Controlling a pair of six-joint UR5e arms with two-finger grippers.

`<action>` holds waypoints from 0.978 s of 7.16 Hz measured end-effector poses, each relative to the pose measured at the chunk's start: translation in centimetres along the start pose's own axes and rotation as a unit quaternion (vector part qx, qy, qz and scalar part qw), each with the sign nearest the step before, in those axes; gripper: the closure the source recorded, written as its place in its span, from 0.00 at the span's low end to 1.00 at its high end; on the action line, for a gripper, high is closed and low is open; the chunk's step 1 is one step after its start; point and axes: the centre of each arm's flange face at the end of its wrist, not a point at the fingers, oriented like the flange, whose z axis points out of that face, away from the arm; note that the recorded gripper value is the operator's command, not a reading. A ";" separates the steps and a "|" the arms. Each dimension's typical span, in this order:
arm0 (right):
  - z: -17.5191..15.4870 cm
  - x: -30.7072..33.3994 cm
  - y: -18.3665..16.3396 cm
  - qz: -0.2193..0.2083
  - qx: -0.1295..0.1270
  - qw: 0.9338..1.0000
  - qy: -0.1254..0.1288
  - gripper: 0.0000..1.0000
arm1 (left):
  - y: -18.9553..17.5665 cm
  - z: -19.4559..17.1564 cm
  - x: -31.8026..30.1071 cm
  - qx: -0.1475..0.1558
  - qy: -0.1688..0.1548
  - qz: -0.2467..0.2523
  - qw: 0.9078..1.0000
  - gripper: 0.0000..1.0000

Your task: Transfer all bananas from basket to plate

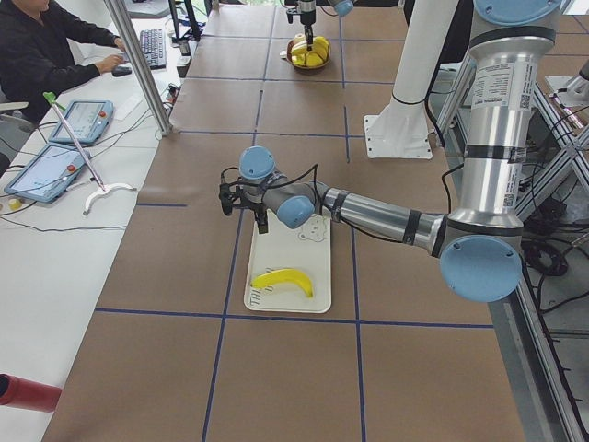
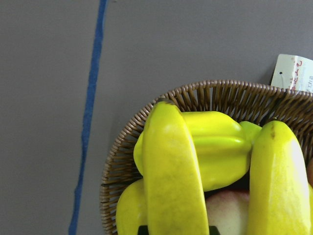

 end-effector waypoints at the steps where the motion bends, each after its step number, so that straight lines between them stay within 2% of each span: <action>1: -1.5 -0.4 0.1 0.001 0.002 1.000 -0.019 0.98 | 0.0 0.0 0.0 0.000 0.000 0.000 1.000 0.00; 4: -6.0 -1.3 0.0 0.002 0.019 0.998 -0.065 0.98 | 0.0 0.0 0.0 -0.001 0.000 -0.001 1.000 0.00; 7: -8.6 -6.0 -2.7 -0.022 0.041 0.994 -0.103 0.98 | -0.1 0.0 0.5 -0.001 0.003 0.002 1.000 0.00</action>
